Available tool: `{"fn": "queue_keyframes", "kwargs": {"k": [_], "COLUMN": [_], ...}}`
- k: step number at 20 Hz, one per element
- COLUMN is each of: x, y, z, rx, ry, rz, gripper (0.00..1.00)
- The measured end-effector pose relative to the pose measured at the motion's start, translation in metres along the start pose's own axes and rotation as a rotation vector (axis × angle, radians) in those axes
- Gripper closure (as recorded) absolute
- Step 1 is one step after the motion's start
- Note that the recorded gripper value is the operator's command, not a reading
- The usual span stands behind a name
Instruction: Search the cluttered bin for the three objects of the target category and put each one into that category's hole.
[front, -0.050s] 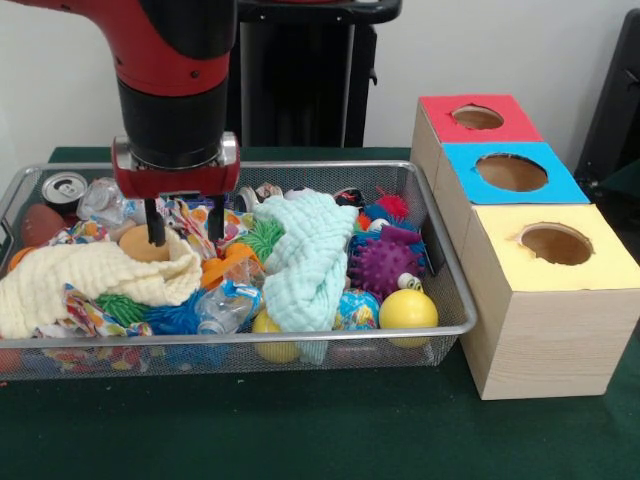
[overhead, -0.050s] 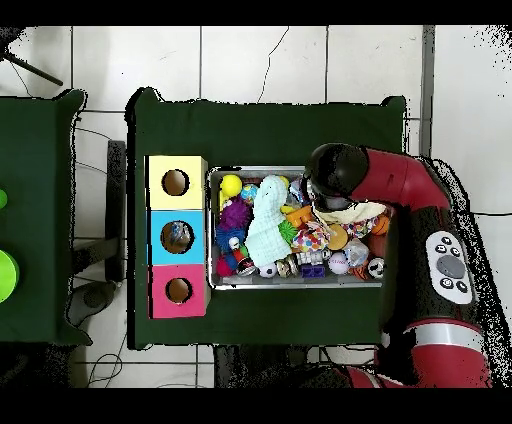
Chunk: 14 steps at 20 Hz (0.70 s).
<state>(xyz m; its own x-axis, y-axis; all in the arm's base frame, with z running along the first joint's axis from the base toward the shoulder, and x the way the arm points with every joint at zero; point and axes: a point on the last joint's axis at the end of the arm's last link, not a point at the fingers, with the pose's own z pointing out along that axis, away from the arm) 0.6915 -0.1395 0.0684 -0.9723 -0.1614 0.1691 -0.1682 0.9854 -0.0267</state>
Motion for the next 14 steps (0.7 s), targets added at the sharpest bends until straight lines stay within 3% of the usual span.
{"fn": "queue_keyframes", "kwargs": {"k": [6, 7, 14], "x": [0.018, 0.023, 0.033], "y": [-0.002, -0.002, 0.002], "z": [0.003, 0.005, 0.011], "rx": [-0.010, -0.012, -0.024], "ry": [-0.006, -0.002, 0.019], "rz": [0.109, 0.151, 0.232], "gripper": [0.00, 0.00, 0.00]}}
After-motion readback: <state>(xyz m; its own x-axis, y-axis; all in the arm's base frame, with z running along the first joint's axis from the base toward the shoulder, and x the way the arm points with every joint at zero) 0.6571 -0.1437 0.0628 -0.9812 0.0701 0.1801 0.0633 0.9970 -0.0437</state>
